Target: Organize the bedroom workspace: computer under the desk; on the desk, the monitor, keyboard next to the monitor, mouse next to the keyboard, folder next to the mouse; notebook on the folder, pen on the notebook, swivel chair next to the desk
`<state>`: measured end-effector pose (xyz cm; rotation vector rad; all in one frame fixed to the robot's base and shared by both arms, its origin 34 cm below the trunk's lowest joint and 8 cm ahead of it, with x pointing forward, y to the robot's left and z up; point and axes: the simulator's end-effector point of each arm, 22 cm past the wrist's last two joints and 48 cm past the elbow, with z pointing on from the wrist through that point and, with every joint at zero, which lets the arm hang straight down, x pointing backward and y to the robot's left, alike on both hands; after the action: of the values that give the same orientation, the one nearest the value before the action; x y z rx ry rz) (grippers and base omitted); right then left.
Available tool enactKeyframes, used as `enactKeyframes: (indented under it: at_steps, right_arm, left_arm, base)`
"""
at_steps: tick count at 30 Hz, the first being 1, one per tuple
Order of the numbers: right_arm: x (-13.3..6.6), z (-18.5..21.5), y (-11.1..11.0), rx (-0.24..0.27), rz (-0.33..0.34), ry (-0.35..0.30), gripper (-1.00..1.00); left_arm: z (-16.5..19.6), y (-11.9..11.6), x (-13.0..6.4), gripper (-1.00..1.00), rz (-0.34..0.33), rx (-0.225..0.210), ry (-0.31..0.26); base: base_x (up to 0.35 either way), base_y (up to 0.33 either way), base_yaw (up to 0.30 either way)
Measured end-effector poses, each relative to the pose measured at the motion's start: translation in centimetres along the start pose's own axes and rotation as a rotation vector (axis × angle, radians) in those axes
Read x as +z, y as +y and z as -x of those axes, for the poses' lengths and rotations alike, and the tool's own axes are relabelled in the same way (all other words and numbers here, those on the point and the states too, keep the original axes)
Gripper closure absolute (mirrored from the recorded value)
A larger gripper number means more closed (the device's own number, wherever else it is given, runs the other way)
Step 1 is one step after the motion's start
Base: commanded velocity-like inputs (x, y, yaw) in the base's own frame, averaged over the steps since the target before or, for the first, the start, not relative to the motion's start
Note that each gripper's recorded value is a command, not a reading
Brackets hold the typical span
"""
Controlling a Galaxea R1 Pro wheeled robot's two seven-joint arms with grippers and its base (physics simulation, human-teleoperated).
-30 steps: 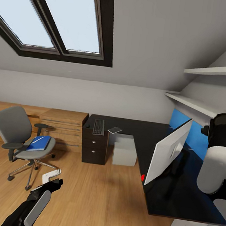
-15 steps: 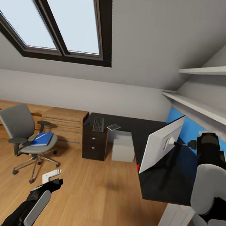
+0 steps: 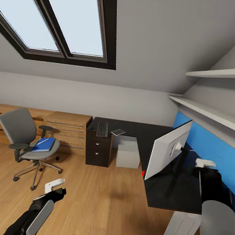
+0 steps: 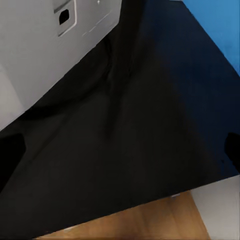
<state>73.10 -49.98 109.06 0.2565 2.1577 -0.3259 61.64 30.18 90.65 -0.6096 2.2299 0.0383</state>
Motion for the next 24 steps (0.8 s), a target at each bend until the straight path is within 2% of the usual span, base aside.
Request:
enactKeyframes:
  at_steps: [4,7,8,12,14,17,19,24]
  right_arm:
    - [0.3,-2.5,1.2,0.005,0.026,-0.002,-1.0]
    - [0.3,-3.7,1.4,0.011,0.03,-0.019,-1.0]
    - [0.4,-5.5,0.3,0.047,0.018,-0.039,-1.0]
    - [0.2,-7.2,-0.6,0.122,-0.007,-0.118,-1.0]
    - [-0.2,-9.5,-0.3,0.174,-0.02,-0.143,-1.0]
    - [0.0,-10.5,0.3,0.19,-0.019,-0.202,-1.0]
    - [0.2,-11.0,0.7,0.194,-0.02,-0.252,-1.0]
    - [0.4,-12.4,1.9,0.2,-0.004,-0.27,-1.0]
  left_arm:
    - [-2.2,-0.1,0.4,-1.0,0.009,0.019,0.041]
    - [-4.7,-1.9,0.2,-1.0,-0.009,0.058,0.08]
    - [-6.4,-3.0,0.1,-1.0,-0.021,0.091,0.104]
    - [-7.3,-3.1,0.0,-1.0,-0.015,0.114,0.117]
    - [-8.4,-2.1,0.3,-1.0,0.013,0.122,0.142]
    - [-11.0,-0.2,0.9,-1.0,0.059,0.133,0.181]
    - [-11.9,1.1,1.5,-1.0,0.088,0.112,0.162]
    - [-12.7,2.8,2.1,-1.0,0.123,0.081,0.115]
  base:
    - [0.0,0.0,0.0]
    - [0.0,0.0,0.0]
    - [0.0,0.0,0.0]
    - [0.0,0.0,0.0]
    - [0.0,0.0,0.0]
    - [0.0,0.0,0.0]
    - [0.0,0.0,0.0]
    - [0.0,0.0,0.0]
